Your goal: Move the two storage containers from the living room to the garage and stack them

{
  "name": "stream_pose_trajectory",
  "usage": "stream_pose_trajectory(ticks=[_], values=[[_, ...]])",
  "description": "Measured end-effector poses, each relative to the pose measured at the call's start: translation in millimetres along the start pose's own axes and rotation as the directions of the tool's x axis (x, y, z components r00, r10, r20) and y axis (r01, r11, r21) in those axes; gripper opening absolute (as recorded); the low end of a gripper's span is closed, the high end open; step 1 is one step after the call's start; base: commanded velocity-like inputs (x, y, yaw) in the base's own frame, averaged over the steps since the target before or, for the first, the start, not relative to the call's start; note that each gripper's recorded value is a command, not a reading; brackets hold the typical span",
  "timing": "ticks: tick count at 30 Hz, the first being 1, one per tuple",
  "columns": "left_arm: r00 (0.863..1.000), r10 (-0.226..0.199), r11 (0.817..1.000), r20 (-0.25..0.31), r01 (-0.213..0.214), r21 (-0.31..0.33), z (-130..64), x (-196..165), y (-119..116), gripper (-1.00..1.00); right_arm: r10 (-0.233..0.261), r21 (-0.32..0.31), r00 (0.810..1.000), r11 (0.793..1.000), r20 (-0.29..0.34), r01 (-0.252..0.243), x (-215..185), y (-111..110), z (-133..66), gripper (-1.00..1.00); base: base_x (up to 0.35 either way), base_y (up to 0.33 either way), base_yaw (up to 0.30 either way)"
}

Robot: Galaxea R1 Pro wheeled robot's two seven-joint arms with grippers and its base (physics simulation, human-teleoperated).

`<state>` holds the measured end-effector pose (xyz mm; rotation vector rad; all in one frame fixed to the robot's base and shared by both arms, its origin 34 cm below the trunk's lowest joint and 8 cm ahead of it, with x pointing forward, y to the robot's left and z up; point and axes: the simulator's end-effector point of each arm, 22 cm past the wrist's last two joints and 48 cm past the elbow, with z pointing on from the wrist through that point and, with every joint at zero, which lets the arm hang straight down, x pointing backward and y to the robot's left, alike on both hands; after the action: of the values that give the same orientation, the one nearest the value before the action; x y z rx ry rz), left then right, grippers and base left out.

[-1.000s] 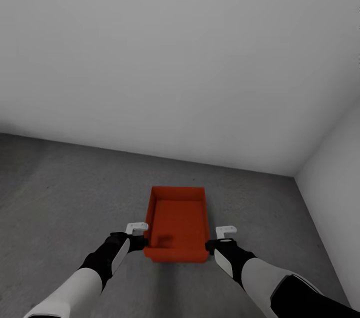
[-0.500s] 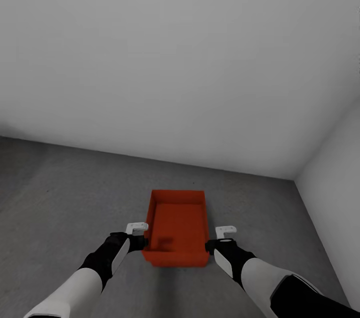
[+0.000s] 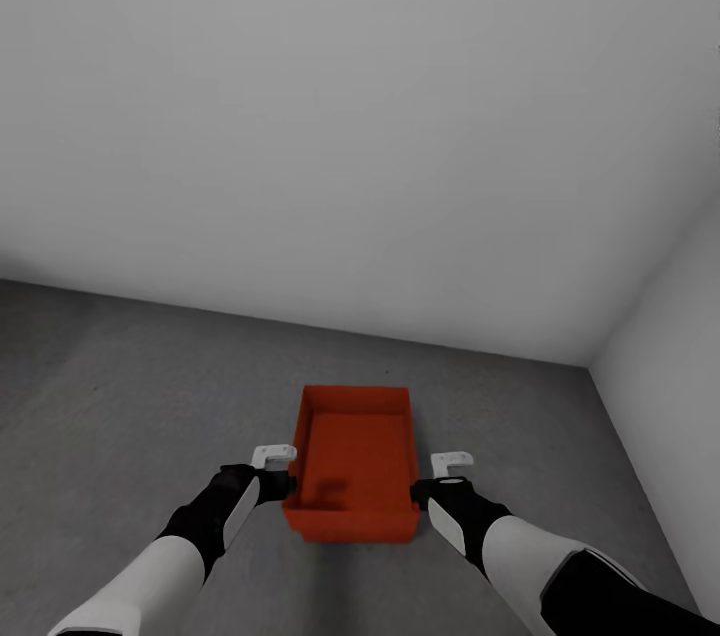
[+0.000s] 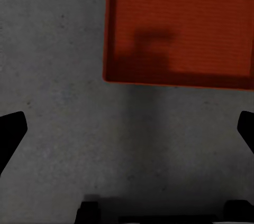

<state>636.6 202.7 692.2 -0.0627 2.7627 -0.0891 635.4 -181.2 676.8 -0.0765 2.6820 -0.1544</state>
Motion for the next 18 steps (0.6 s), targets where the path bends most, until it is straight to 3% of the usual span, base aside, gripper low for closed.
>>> stream_pose_trajectory(ticks=[18], values=[[1.000, 0.001, 1.000, 0.028, -0.002, 0.001, -10.7, -12, -1, 1.00, 0.003, 0.003, 1.000, 1.000, 0.028, -0.004, -13, -2, -9.4, 1.00, 0.000, 0.000, 0.000]])
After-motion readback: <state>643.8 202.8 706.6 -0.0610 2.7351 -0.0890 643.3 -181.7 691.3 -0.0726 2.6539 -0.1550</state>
